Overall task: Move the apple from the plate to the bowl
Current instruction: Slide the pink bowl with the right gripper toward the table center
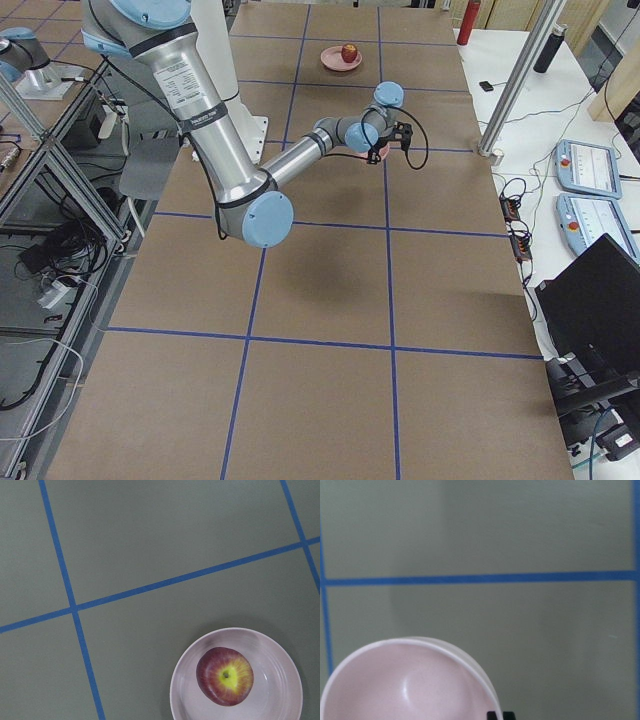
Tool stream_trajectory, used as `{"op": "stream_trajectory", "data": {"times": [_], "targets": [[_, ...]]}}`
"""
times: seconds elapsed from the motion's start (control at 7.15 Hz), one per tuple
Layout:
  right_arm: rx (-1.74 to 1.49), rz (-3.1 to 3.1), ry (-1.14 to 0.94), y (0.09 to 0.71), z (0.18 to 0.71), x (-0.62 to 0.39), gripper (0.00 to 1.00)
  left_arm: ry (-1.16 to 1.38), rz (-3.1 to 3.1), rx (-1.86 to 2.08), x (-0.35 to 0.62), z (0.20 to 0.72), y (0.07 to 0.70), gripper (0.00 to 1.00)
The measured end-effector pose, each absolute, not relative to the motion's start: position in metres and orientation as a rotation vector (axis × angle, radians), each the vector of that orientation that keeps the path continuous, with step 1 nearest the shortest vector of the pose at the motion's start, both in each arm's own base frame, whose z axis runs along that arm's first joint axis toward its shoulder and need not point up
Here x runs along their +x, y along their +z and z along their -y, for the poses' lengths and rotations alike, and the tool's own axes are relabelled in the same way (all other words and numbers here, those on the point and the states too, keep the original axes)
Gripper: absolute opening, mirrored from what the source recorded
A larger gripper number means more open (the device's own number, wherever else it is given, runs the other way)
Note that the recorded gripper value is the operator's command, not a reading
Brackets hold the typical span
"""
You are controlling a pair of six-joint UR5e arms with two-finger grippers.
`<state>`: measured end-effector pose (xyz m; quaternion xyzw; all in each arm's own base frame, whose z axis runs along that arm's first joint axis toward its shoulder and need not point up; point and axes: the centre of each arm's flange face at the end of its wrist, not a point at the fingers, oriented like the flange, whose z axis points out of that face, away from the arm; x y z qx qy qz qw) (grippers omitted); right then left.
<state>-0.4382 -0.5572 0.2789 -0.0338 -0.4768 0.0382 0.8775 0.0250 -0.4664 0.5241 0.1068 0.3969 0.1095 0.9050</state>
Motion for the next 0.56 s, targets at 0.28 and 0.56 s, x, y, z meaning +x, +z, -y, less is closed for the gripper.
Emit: {"op": "stream_trajectory", "data": {"times": [0.28, 0.56], "targets": [[-0.069, 1.015, 0.142, 0.248, 0.57, -0.509, 0.0, 0.228, -0.82, 0.221, 0.026, 0.467, 0.523, 0.98], [-0.062, 1.008, 0.156, 0.242, 0.564, -0.543, 0.97, 0.231, -0.823, 0.221, 0.027, 0.467, 0.523, 0.98]]}}
